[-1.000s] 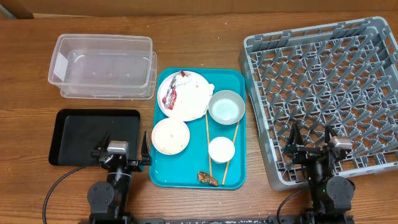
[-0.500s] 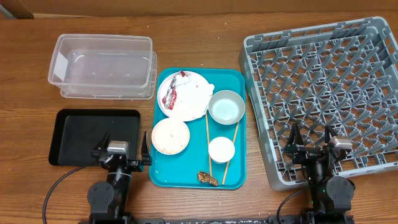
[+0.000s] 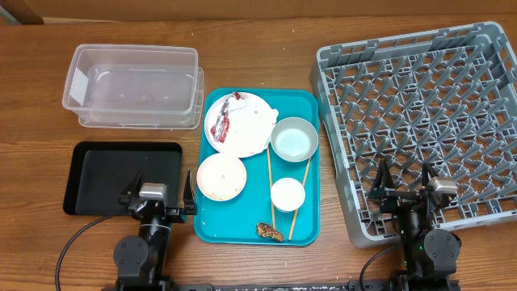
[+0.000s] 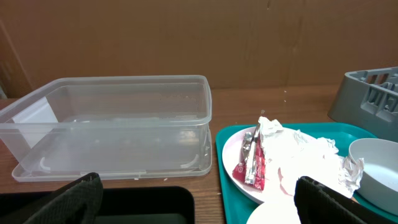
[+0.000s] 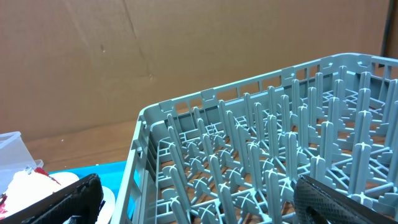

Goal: Sort waste into correct bins and load items into the dishwasher

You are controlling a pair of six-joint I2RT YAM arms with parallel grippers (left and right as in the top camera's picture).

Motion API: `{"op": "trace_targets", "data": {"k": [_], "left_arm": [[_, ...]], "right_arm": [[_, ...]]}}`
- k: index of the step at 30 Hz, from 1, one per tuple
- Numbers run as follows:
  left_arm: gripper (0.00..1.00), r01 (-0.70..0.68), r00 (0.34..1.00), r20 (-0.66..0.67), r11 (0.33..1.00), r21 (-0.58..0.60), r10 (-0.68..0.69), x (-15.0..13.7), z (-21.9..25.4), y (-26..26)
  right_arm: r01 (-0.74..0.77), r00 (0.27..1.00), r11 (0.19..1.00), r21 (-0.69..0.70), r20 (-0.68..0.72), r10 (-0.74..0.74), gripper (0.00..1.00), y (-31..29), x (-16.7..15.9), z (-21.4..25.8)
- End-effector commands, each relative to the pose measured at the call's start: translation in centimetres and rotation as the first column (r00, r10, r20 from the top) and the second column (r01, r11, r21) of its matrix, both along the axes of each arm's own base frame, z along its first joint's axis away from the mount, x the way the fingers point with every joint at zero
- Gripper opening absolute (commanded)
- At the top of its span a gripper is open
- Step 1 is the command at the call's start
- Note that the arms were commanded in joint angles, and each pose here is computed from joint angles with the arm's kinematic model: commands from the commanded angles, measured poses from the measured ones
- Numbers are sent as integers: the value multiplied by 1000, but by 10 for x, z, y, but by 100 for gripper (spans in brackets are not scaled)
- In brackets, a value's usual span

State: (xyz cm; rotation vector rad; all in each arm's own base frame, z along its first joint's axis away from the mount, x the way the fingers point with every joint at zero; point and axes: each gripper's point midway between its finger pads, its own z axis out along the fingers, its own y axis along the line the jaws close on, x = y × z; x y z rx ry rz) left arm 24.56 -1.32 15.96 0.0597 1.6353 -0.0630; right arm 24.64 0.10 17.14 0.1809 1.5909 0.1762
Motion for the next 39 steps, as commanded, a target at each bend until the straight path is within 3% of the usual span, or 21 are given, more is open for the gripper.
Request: {"op": "trace_targets", "data": {"k": [1,20,25,33,39], "left_arm": [[100,16,1000,-5,1000,13,-16,0,-2,-3],[100,15,999,-28,999,-36,-16,-1,-4,-3],[100,-12,983,-181,999,-31,6,-9,-11,1],[100,-11,940,-340,1000,-29,1,-8,26,0],[100,9,837,-546,999,-45,-32,5,49,-6]], "right_arm": [[6,1000,1000,-1,-5,-6,100,-1,1,-4],[-16,999,1000,3,-29,16,100,3,0,-5],[-8,991,998,62,-132,16,100,3,-8,-3],[-28,974,997,71,-223,43,100,7,-18,55],[-21,905,997,77,-423,51,100,9,-20,72]]}}
